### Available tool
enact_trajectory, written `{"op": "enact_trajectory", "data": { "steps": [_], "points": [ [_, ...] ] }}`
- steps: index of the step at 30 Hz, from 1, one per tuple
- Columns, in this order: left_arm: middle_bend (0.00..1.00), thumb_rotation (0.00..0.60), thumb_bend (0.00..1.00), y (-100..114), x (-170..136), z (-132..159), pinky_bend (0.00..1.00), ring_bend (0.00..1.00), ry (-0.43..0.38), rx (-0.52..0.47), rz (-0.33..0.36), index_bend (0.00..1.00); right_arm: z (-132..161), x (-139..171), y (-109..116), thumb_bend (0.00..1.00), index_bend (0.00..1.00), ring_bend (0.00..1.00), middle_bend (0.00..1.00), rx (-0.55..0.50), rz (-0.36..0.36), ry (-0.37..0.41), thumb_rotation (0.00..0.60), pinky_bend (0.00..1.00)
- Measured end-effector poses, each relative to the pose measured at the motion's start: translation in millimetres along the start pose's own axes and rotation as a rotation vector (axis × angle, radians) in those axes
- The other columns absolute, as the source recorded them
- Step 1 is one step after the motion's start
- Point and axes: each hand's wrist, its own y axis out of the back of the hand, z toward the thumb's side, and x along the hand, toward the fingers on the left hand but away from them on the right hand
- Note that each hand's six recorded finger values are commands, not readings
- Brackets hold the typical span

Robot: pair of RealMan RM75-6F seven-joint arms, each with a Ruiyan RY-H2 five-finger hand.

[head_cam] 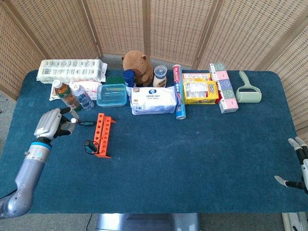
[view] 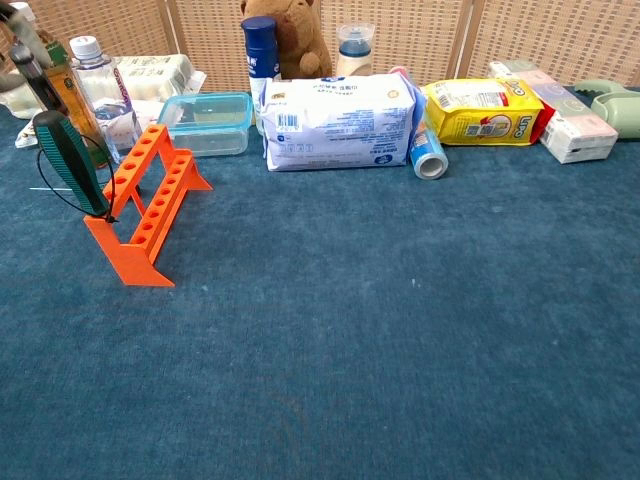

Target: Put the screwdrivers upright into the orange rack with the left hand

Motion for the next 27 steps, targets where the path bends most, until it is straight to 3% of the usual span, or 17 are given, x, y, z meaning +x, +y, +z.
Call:
{"op": "enact_trajectory", "data": {
  "steps": [6, 12, 27],
  "points": [
    [1.0, 0.6, 0.44, 26.2, -25.3, 4.3, 1.0, 0.96, -0.06, -0.046, 0.043, 0.6, 0.8, -2.3, -3.5, 0.0, 0.06, 0.0, 0.0, 0.006, 0.012, -0.003, 0.6, 0.0],
    [1.0, 0.6, 0.44, 39.7, -47.5, 13.9, 1.0, 0.96, -0.104, -0.074, 0.025, 0.6, 3.2, -2.3, -5.7, 0.0, 0.06, 0.0, 0.0, 0.01, 0.017, 0.003, 0.6, 0.0],
    [1.0, 0.6, 0.44, 28.8, -74.7, 18.3, 1.0, 0.96, -0.133, -0.096, -0.121, 0.6, 4.5, -1.6, -5.8, 0.0, 0.06, 0.0, 0.0, 0.014, 0.014, 0.005, 0.6, 0.0]
  ]
}}
